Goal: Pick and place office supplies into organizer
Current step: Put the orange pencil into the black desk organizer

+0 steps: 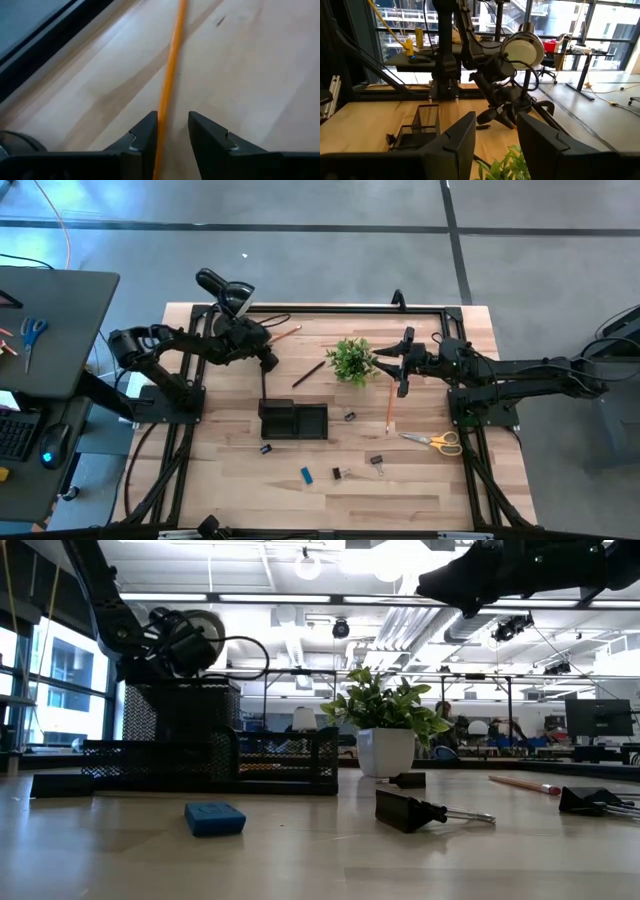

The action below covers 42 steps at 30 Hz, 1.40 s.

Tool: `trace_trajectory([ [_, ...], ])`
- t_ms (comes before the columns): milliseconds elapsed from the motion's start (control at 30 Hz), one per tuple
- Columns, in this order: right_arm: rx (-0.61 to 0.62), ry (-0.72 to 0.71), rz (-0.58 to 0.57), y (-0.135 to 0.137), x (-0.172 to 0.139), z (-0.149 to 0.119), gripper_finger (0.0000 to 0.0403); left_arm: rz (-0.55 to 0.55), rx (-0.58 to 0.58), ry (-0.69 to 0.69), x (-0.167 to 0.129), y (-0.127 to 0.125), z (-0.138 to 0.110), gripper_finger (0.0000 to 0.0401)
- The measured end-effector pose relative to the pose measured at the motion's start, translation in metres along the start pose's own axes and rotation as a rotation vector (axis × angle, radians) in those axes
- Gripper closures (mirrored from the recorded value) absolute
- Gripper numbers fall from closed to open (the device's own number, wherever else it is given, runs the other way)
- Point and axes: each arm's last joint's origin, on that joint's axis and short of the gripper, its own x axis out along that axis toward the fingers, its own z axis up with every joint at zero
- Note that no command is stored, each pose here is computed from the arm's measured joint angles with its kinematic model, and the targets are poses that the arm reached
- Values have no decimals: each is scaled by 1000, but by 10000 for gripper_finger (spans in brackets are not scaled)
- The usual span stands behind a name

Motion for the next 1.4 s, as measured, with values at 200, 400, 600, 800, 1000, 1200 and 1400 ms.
trace_trajectory([
  [200,0,0,1,0,0,0,263,17,-53,5,1,-1,0,318],
  [400,-13,0,-3,0,0,0,263,-30,-48,29,0,-3,-2,335],
  [600,-20,0,-11,0,0,0,263,-48,-34,43,0,-3,-3,375],
  [800,-39,-2,-12,0,0,0,263,-53,-15,63,0,-3,-4,387],
  [1000,-47,-29,-14,-1,0,3,263,-142,-21,57,-4,-5,-3,397],
  [1200,-68,-38,-15,-1,0,4,263,-298,-49,46,-16,-8,0,399],
  [1400,-68,-38,-15,-1,0,4,263,-402,-78,-19,-30,-8,9,400],
])
